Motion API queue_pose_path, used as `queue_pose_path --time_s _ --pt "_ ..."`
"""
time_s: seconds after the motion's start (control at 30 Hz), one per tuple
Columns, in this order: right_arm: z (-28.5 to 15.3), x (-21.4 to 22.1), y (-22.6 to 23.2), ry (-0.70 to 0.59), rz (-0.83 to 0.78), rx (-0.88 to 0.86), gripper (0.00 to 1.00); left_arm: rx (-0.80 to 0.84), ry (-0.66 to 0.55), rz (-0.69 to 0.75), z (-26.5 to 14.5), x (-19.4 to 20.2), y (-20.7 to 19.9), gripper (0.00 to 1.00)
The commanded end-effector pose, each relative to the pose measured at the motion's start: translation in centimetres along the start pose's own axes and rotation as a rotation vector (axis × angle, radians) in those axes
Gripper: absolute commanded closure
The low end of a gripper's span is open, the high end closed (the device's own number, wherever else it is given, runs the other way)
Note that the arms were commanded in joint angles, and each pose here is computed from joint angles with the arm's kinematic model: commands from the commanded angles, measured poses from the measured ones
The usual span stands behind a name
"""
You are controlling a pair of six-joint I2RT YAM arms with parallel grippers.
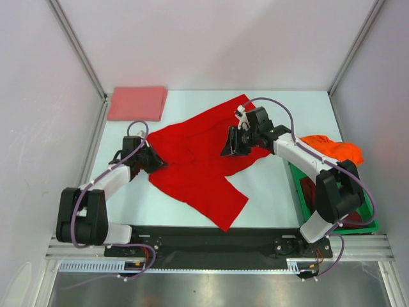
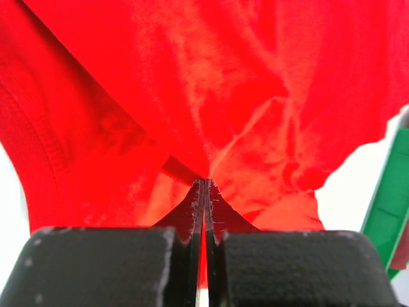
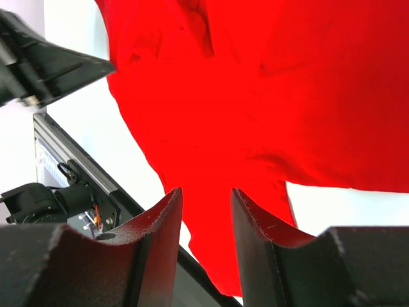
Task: Fold and stack the t-shirts
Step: Fold the tshirt
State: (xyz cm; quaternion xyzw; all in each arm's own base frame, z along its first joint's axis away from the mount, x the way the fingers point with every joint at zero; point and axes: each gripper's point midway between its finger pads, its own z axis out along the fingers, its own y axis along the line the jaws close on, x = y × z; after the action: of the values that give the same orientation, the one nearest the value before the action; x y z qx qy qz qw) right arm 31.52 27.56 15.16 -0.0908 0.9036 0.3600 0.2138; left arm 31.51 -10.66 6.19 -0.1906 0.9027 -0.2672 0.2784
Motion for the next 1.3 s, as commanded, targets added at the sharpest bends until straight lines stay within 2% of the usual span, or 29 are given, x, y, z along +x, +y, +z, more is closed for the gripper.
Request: queue_pose_path --time_s 0.0,0.2,0.27,0.33,0.4,0.43,0.57,0.63,0.73,0.83,0.97,1.17,1.27 --pt "-0.9 -0.6 1.4 -0.040 -0.030 -0.039 0.58 0.066 -0.045 0.056 -2.2 -1.5 -2.5 1.00" --pt "0.4 0.1 1.6 -0.013 -0.032 -0.046 0.58 0.109 -0.024 0.016 -3.6 -1.3 -3.2 1.00" --pt "1.2 0.5 1.7 0.008 -0.033 -0.047 0.58 0.091 -0.022 -0.009 -3.6 -1.1 -2.5 0.73" --pt "1.8 0.5 1.8 0.018 -0.036 -0.049 0.58 0.017 -0.040 -0.035 -3.5 -1.0 -0.6 0.62" --pt "2.7 0.3 2.0 0.030 -0.035 -0.053 0.58 -0.016 -0.069 -0.060 -3.9 -1.0 0.4 0.38" --pt "3.1 0.1 2.2 0.029 -0.039 -0.059 0.58 -0.057 -0.079 -0.080 -3.9 -0.7 1.7 0.34" --pt "6.1 -1.3 3.7 0.009 -0.085 -0.088 0.58 -0.037 -0.104 -0.108 -3.7 0.0 1.9 0.33" --pt "8.6 -1.4 3.3 0.026 -0.073 -0.105 0.58 -0.028 -0.071 -0.121 -3.0 0.7 2.2 0.39" --pt "11.5 -1.8 3.0 0.030 -0.041 -0.107 0.58 0.015 -0.032 -0.131 -2.0 1.2 1.9 0.42" --pt "13.4 -1.7 3.1 0.042 0.019 -0.141 0.55 0.008 -0.035 -0.132 -1.5 1.0 2.1 0.35" --pt "15.2 -1.3 2.9 0.044 0.075 -0.150 0.46 0.023 -0.054 -0.123 -0.9 0.3 1.9 0.34" --pt "16.4 -0.5 2.2 0.060 0.073 -0.135 0.46 0.031 -0.030 -0.123 0.1 0.0 1.8 0.34" --pt "16.1 -0.8 1.9 0.047 0.059 -0.112 0.45 0.060 -0.026 -0.125 0.5 -0.3 1.3 0.39"
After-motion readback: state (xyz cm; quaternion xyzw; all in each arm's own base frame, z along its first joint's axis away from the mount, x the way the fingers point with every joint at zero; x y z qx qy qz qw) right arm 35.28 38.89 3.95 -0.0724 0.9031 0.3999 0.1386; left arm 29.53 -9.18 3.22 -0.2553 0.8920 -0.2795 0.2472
